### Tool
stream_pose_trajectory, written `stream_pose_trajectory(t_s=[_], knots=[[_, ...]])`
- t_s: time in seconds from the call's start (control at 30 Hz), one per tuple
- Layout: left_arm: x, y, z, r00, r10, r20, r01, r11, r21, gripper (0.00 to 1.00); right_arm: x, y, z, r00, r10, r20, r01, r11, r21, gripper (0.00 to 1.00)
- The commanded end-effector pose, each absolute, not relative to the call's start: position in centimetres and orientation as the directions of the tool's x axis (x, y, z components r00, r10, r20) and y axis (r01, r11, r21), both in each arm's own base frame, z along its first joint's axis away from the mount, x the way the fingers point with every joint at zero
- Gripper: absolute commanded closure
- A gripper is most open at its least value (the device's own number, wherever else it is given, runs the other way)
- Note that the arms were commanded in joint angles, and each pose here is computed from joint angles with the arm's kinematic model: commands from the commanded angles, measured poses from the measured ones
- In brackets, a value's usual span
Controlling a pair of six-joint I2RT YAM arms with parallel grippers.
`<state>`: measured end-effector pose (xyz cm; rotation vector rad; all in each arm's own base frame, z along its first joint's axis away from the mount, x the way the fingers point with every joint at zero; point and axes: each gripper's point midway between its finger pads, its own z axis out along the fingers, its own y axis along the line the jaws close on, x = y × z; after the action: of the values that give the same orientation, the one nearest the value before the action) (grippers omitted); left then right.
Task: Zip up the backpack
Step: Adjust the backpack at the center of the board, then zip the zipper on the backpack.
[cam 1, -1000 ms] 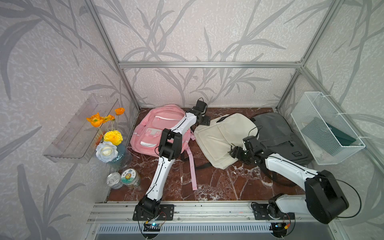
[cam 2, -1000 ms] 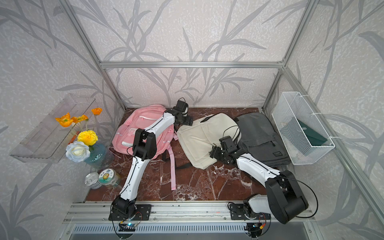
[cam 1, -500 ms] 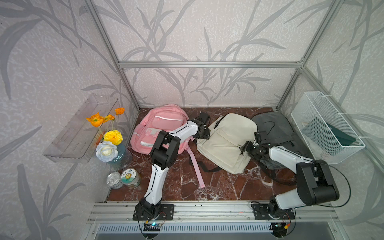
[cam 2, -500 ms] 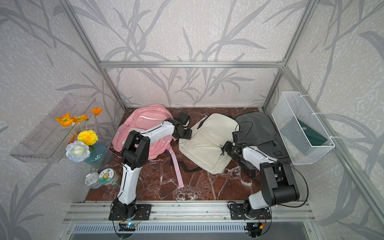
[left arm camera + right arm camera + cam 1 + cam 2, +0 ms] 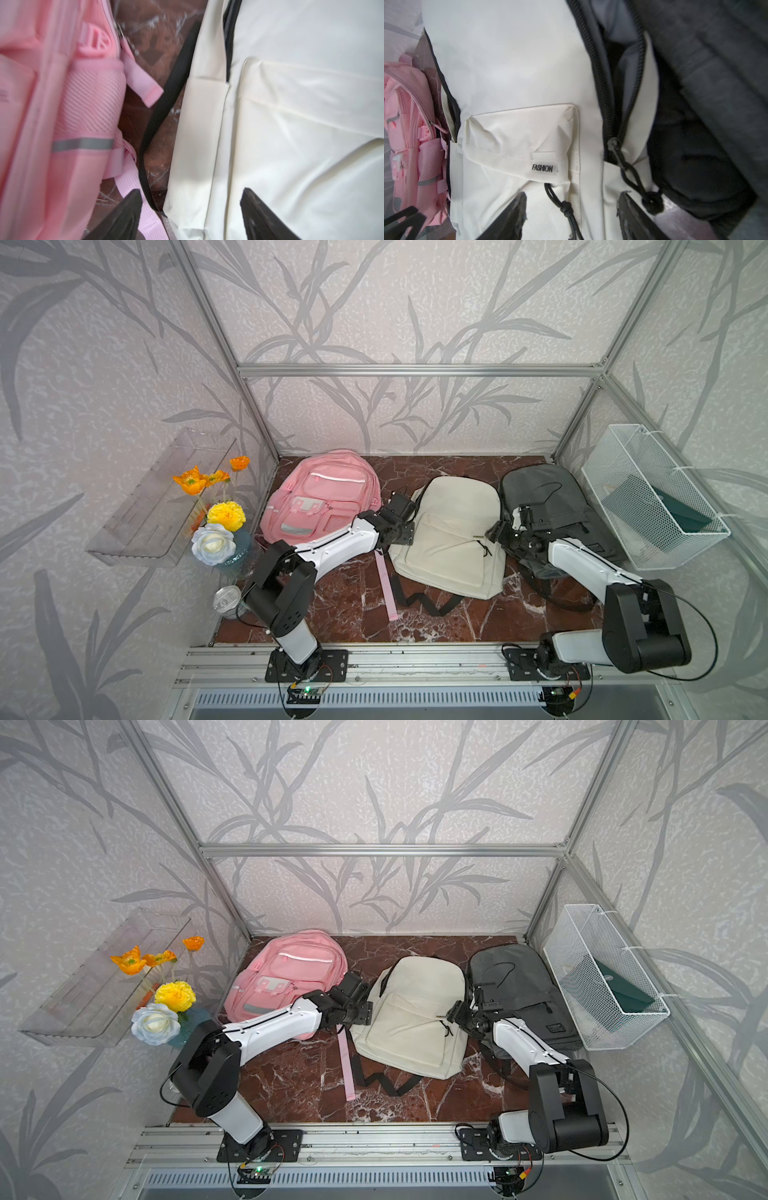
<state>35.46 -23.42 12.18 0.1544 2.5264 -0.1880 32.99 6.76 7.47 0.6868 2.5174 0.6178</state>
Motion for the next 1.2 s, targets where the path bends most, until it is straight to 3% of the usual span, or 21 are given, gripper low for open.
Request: stream_pose_trajectory(t_s=[0.0,0.13,0.33,0.4,0.6,1.17], knots=[[35.7,-27.9,15.5,-0.799,0.056,-0.599,0.233,0.947,-0.222,0.21,32.2,6.1,6.6,-0.770,0.579,-0.267,0.370,0.747,0.552,0.32],[33.9,-34.8,14.5,-0.848,0.082,-0.524,0.323,0.864,-0.386,0.21,31.7,6.3,5.3,-0.777,0.586,-0.229,0.391,0.734,0.555,0.33],[32.1,-42.9,13.4,-0.850,0.177,-0.496,0.423,0.790,-0.443,0.24,31.3,7.0,3.7,-0.787,0.586,-0.190,0.391,0.714,0.581,0.37],[31.9,-44.3,12.2,-0.854,0.202,-0.480,0.432,0.789,-0.436,0.25,31.4,7.3,3.2,-0.785,0.592,-0.182,0.391,0.702,0.595,0.48],[32.1,-45.9,7.7,-0.887,0.222,-0.406,0.398,0.811,-0.428,0.32,31.9,7.8,2.2,-0.782,0.604,-0.153,0.396,0.672,0.625,0.63],[34.1,-45.6,3.3,-0.900,0.224,-0.373,0.356,0.873,-0.333,0.47,31.6,7.8,1.9,-0.774,0.612,-0.159,0.398,0.667,0.630,0.62]])
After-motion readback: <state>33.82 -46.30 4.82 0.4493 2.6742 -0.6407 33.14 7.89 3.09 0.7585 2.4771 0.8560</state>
